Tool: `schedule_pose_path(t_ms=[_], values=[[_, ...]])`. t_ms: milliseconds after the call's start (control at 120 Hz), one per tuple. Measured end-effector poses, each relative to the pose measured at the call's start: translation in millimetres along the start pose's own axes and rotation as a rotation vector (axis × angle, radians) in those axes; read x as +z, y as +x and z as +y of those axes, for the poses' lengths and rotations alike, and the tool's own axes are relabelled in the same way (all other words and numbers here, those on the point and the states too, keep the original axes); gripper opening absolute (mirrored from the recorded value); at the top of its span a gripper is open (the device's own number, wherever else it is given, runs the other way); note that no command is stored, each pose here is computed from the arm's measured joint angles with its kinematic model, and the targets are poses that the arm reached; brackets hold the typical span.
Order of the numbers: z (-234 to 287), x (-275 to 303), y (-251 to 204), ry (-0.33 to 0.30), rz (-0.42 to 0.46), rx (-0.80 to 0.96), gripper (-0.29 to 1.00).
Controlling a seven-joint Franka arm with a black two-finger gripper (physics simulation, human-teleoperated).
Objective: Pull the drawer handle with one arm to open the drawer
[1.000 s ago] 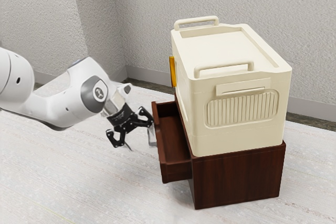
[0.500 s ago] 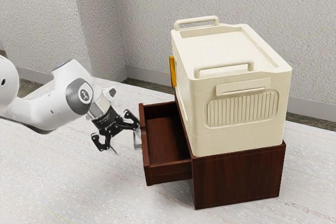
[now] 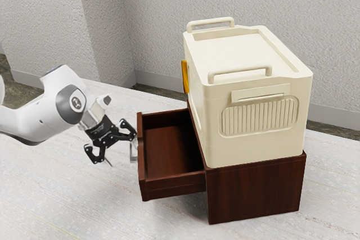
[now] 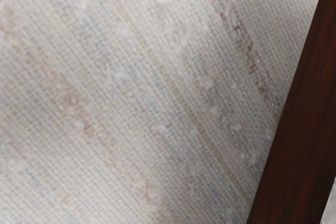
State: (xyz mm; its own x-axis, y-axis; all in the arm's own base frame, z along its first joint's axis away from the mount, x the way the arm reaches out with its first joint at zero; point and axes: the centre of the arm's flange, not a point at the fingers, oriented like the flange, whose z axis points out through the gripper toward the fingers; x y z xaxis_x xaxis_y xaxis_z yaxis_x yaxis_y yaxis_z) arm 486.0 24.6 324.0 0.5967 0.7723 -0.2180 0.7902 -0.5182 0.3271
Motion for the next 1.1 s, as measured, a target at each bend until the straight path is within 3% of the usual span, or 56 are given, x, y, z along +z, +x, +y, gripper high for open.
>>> schedule_pose_path(t_ms=[583, 775, 858, 942, 1008, 1100], values=[[-26, -14, -1, -0.013, 0.004, -0.038, 0.7], [-19, -36, -5, -0.053, 0.03, -0.019, 0.7], [-3, -67, -13, -0.06, 0.073, 0.067, 0.7], [43, -138, -16, -0.022, 0.179, 0.254, 0.7], [86, -202, -30, 0.055, 0.259, 0.425, 0.7], [113, -255, -51, 0.154, 0.295, 0.588, 0.7]])
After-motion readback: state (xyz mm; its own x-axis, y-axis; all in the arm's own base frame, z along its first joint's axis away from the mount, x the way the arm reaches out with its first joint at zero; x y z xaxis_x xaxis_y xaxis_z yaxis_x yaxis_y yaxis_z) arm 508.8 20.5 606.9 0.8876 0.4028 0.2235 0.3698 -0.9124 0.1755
